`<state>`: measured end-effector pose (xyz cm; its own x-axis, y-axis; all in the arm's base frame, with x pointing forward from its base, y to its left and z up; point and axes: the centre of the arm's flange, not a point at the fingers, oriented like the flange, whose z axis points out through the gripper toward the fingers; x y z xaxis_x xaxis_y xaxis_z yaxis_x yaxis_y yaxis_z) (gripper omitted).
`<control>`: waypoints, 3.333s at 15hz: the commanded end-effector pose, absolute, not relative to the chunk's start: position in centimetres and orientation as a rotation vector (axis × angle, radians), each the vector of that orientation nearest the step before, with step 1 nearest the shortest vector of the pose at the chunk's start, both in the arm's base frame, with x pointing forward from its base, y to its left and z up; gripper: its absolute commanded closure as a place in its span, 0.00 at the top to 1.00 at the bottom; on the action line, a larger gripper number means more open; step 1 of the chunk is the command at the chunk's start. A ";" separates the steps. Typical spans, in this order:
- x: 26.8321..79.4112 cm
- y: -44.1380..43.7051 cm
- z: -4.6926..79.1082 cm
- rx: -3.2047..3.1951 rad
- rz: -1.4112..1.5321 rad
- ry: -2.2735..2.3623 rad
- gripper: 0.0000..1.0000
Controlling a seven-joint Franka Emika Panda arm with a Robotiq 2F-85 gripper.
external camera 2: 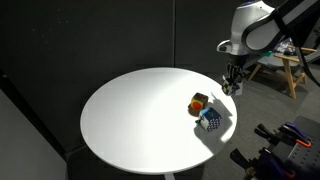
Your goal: Move the block with the letter a on it to the left
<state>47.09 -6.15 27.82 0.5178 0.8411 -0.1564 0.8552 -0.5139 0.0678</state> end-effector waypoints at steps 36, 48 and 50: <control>40.3 9.8 28.3 2.101 -0.008 2.121 0.19; 41.6 13.1 28.7 2.087 0.020 2.185 0.07; 41.9 14.1 28.4 2.057 0.017 2.213 0.07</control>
<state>40.91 12.95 28.17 -0.0343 0.9957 -0.0864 0.9940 0.0430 0.1003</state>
